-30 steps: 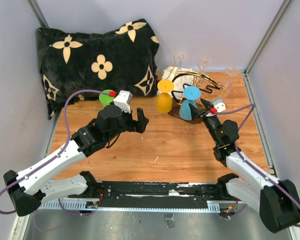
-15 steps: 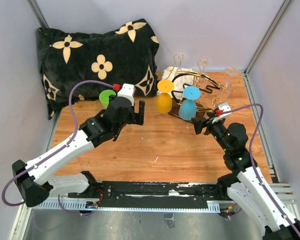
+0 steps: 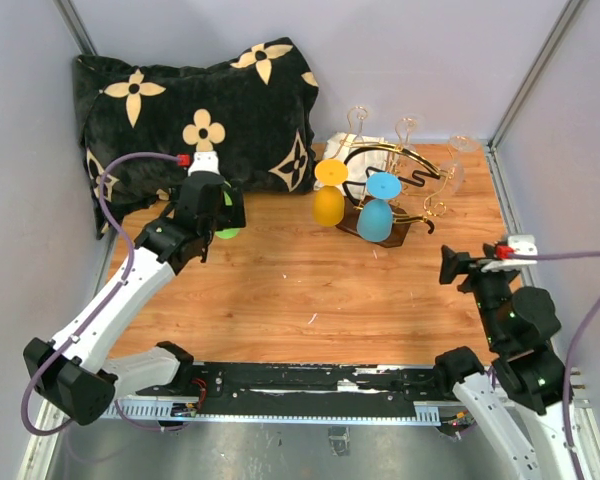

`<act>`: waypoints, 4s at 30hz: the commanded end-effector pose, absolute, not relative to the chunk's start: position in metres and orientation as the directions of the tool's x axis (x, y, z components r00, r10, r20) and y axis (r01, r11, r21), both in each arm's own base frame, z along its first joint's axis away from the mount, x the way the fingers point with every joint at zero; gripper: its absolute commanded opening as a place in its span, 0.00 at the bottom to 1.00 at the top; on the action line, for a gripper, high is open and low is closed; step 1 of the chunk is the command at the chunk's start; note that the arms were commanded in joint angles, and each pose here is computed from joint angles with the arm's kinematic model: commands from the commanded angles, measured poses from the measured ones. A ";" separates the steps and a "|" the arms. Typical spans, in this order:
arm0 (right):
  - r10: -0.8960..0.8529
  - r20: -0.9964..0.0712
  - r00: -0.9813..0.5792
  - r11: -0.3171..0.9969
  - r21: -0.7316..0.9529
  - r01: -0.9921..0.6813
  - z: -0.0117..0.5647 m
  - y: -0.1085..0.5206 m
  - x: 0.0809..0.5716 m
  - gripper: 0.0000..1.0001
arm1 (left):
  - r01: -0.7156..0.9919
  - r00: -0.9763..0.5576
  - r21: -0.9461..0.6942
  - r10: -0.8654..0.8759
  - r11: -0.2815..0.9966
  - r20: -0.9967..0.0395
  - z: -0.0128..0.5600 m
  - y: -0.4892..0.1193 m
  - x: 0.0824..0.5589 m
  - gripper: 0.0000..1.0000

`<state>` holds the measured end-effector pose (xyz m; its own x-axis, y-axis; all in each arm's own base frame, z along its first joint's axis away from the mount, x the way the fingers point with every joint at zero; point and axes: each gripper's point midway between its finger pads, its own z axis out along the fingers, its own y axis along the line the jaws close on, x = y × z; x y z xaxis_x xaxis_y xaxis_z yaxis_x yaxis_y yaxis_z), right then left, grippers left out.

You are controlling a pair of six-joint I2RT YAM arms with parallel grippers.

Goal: Place the wine glass upside down on the wine glass rack
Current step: Turn the wine glass upside down at the wine rack, then pick up the wine glass at the center of the board.

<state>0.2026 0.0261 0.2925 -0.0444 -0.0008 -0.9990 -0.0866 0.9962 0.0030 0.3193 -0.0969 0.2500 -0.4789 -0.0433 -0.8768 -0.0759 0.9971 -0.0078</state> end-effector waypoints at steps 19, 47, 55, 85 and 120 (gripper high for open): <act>0.026 -0.989 0.148 0.997 0.037 0.071 0.347 -0.015 0.170 0.80 | -0.108 -0.650 -0.028 -0.092 0.994 -0.754 0.186 -0.069 0.352 1.00; 0.060 -0.992 0.111 0.998 0.056 -0.041 0.330 0.010 0.182 0.81 | -0.168 -0.673 -0.003 -0.117 0.986 -0.730 0.159 -0.057 0.437 1.00; 0.074 -0.991 0.110 0.997 0.071 -0.033 0.326 0.008 0.182 0.81 | -0.150 -0.664 -0.005 -0.104 0.989 -0.740 0.167 -0.061 0.447 0.99; 0.132 -0.978 -0.163 0.788 0.203 -0.582 0.305 0.129 0.184 0.77 | 0.127 -0.563 -0.191 -0.088 0.973 -0.822 0.234 -0.129 0.334 0.79; 0.514 -0.750 -0.416 0.651 0.657 -0.380 0.218 0.232 0.200 0.72 | 0.405 -0.487 -0.409 -0.186 0.818 -0.854 0.259 -0.203 0.230 0.77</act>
<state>0.1961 0.2276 0.2049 -0.4354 0.3725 -0.8196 -0.4284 0.7150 0.5526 0.2309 -0.1939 0.2385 -0.5322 -0.1241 -0.8375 0.3729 0.8537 -0.3635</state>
